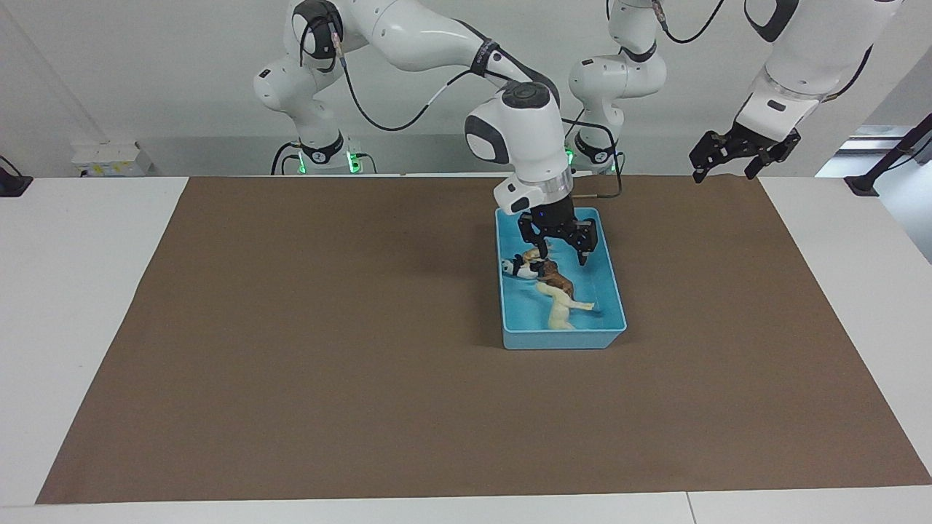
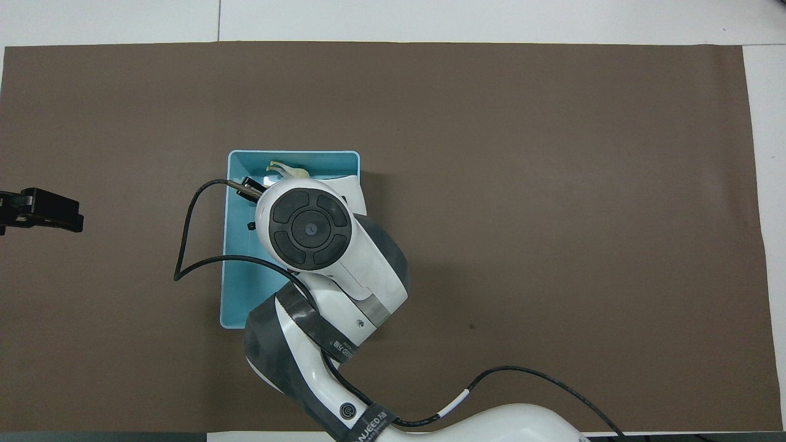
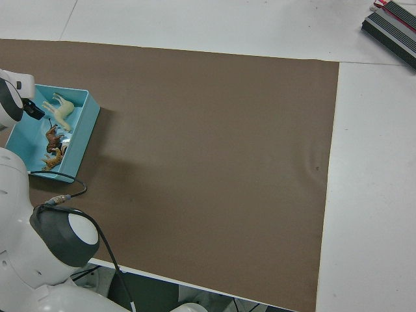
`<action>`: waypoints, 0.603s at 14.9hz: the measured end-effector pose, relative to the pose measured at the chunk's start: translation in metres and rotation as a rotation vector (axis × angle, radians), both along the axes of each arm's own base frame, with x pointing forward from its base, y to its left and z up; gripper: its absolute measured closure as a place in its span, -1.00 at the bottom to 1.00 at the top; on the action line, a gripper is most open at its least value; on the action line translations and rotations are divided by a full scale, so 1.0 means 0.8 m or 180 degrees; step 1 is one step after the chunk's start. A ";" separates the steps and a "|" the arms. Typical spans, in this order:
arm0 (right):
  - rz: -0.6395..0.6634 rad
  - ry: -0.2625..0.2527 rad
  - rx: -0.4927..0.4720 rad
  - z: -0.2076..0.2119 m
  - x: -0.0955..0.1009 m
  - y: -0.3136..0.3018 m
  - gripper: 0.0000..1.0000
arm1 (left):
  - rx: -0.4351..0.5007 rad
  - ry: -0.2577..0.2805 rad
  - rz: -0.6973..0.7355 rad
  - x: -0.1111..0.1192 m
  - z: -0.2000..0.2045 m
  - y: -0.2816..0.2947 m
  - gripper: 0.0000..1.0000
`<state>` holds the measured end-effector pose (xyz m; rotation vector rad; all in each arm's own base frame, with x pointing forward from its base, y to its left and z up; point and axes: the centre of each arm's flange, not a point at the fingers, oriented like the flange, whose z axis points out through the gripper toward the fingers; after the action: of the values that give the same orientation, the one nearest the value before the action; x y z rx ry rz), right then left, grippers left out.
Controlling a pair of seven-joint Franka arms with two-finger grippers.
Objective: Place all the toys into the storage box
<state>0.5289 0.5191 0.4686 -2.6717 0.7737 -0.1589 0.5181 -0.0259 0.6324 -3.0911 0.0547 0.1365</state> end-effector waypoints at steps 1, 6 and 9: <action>-0.0026 0.0044 -0.0034 0.017 0.002 -0.013 -1.00 | -0.0002 0.0000 -0.0008 0.000 0.000 -0.002 -1.00; 0.0450 0.0274 -0.0695 0.107 0.065 -0.221 -1.00 | -0.0016 -0.0015 -0.0035 0.000 0.000 -0.009 -1.00; 0.1090 0.0358 -0.0924 0.138 0.109 -0.412 -1.00 | -0.0095 -0.0113 0.0042 0.004 0.003 -0.012 -1.00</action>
<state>0.6163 0.1894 0.5794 -3.0620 0.3318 -0.0349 0.5217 -0.0357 0.6351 -3.1231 0.0355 0.0823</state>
